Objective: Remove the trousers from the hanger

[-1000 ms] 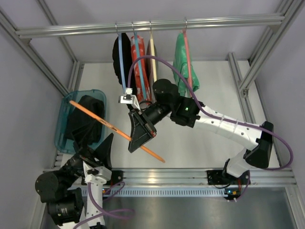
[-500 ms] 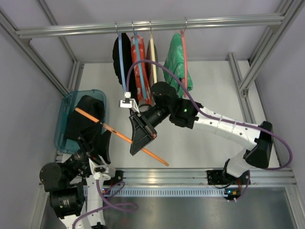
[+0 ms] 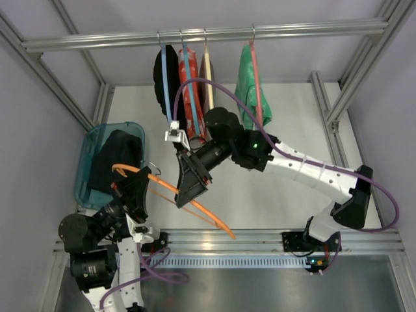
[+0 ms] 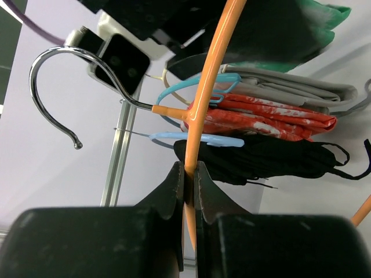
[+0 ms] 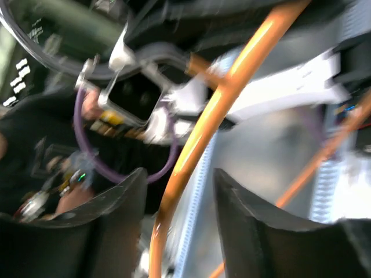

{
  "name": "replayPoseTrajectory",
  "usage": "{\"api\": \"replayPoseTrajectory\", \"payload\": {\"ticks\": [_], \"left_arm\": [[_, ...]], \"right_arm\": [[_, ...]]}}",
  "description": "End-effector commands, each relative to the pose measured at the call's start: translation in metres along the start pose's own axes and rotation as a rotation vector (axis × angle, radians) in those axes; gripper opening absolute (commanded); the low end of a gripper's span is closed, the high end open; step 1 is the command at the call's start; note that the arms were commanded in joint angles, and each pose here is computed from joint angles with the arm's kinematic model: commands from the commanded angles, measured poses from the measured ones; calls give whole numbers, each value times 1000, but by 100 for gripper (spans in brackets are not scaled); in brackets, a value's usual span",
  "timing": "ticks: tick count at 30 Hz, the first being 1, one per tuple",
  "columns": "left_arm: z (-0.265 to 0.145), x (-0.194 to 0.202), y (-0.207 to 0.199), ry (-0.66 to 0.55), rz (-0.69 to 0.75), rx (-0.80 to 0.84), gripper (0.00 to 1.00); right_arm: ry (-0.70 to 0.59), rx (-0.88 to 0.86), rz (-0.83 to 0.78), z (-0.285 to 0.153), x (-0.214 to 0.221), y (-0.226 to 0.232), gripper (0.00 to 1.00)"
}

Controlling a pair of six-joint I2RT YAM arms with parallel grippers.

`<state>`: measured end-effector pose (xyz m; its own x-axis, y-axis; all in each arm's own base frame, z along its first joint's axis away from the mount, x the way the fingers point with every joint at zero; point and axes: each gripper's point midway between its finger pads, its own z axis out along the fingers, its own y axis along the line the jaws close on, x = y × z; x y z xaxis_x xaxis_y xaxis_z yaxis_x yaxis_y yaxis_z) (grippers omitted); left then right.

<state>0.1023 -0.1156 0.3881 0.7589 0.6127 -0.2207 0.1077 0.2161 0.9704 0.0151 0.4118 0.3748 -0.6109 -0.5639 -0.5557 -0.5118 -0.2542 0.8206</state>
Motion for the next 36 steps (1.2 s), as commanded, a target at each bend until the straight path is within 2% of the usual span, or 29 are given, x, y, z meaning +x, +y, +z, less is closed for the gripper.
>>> {"api": "replayPoseTrajectory", "payload": {"ticks": [1, 3, 5, 6, 9, 10, 13, 18, 29, 36], "left_arm": [[3, -9, 1, -50, 10, 14, 0], [3, -6, 1, -39, 8, 10, 0], [3, -3, 2, -26, 3, 8, 0], [3, -1, 2, -20, 5, 6, 0], [4, 5, 1, -4, 13, 6, 0], [4, 7, 1, 2, 11, 7, 0], [5, 14, 4, 29, -15, 1, 0], [4, 22, 18, 79, -75, -23, 0], [2, 31, 28, 144, -109, -54, 0], [-1, 49, 30, 219, -126, -75, 0]], "right_arm": [[-216, 280, -288, -42, -60, -17, 60], [-251, 437, -324, -71, -70, -27, 65], [-292, 576, -434, -96, -83, -21, 80], [-271, 599, -434, -100, -75, -19, 90], [-264, 584, -522, -113, -57, 12, 95], [-230, 584, -521, -113, -45, 9, 98], [-148, 600, -536, -110, -9, 4, 99], [-115, 598, -525, -111, 10, 1, 99], [-130, 510, -439, -80, -5, 1, 99], [-128, 524, -485, -69, -14, 3, 99]]}}
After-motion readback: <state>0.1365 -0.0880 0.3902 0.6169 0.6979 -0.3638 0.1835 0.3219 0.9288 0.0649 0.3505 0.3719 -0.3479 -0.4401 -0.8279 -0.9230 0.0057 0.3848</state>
